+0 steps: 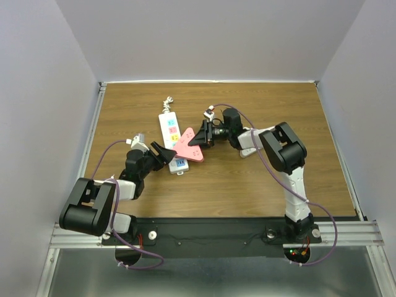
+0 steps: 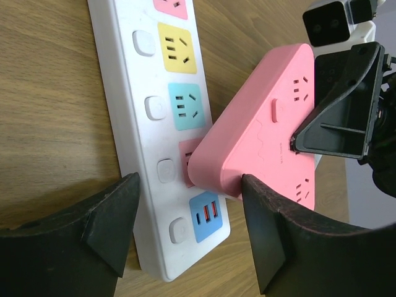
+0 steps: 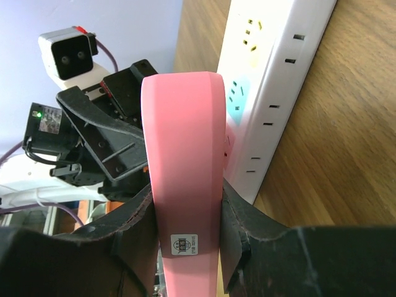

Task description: Insert the plug

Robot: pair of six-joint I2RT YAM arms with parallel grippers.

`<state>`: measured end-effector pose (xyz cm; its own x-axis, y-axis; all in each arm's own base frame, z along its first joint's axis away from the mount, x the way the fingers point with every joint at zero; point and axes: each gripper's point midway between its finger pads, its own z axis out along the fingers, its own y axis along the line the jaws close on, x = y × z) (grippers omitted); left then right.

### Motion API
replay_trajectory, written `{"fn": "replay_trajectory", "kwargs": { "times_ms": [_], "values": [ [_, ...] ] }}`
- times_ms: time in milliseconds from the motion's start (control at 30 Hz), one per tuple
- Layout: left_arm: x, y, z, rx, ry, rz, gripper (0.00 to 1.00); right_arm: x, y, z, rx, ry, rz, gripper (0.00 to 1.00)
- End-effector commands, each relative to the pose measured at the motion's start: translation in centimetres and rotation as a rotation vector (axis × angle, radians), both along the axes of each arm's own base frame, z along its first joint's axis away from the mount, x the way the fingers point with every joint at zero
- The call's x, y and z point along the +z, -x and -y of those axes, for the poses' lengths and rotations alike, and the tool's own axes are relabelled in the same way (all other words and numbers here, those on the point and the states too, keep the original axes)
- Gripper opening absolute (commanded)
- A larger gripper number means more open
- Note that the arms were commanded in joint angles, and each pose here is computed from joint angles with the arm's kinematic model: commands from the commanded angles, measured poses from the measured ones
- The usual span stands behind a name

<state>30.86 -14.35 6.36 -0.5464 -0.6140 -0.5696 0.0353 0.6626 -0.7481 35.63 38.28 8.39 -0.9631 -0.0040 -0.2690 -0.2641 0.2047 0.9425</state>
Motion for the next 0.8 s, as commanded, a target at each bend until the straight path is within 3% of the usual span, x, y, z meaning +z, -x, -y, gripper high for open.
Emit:
{"fn": "replay_trajectory", "kwargs": {
  "times_ms": [0,367,500,700,767],
  "values": [
    [-3.3,1.4,-0.5,-0.006,-0.067,-0.126,0.70,-3.7,0.5,0.7,-0.041,0.142,-0.017,0.09],
    [-3.5,1.2,-0.5,-0.010,-0.077,-0.132,0.70,-4.6,0.8,1.2,-0.100,0.175,-0.080,0.09],
    [-3.3,0.7,-0.4,-0.009,-0.080,-0.130,0.70,-4.5,0.0,1.2,-0.128,0.181,-0.076,0.20],
    [-3.5,0.4,-0.4,-0.015,-0.091,-0.139,0.67,-4.8,-1.0,0.8,-0.142,0.196,-0.062,0.54],
    [-3.6,0.4,-0.3,-0.017,-0.093,-0.144,0.63,-4.7,-1.5,0.7,-0.144,0.204,-0.049,0.59]
  ]
}}
